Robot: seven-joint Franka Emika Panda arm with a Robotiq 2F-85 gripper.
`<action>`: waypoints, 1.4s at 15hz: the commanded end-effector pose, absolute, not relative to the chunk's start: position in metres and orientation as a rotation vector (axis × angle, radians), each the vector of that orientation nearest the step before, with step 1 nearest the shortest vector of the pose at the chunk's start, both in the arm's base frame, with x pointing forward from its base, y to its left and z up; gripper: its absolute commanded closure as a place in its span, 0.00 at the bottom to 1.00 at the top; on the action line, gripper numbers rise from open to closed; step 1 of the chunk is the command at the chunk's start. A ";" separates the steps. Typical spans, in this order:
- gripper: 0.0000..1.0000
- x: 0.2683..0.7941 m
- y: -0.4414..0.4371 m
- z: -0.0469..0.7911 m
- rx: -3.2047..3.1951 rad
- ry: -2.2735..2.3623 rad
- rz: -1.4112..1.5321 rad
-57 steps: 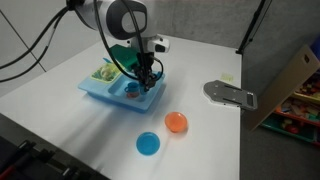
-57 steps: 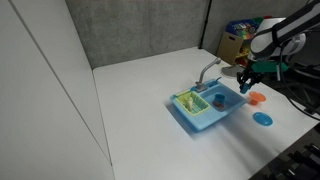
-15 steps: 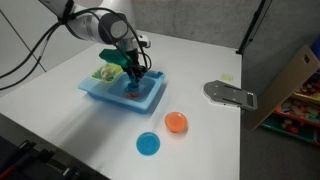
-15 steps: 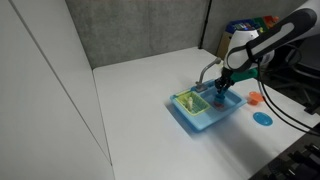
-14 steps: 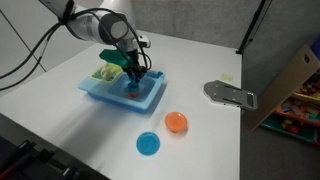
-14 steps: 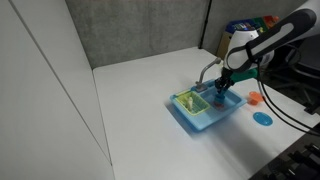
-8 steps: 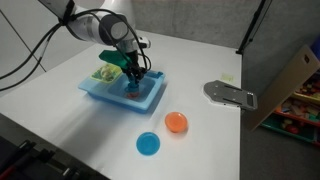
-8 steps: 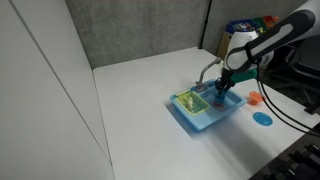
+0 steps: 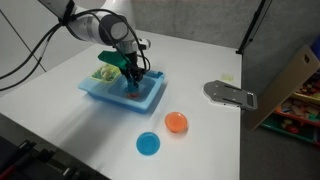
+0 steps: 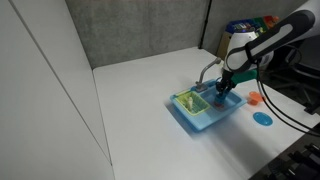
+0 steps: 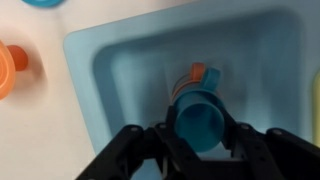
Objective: Pick up the blue handleless cup on top of the orange saucer plate and put it in the blue cup with a handle inside the sink
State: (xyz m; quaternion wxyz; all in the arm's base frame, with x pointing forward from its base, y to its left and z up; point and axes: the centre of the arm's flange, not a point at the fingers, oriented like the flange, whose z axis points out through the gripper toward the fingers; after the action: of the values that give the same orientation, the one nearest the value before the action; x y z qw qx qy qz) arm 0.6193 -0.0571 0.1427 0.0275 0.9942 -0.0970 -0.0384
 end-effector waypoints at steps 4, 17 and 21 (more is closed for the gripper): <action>0.32 0.621 -0.057 0.147 3.067 -0.321 -0.097; 0.00 0.598 -0.054 0.211 3.070 -0.293 -0.053; 0.00 0.572 -0.058 0.257 3.086 -0.263 -0.037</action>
State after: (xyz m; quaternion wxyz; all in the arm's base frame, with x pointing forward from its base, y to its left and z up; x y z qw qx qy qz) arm 0.6044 -0.0549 0.2141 0.0227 0.9951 -0.0955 -0.0105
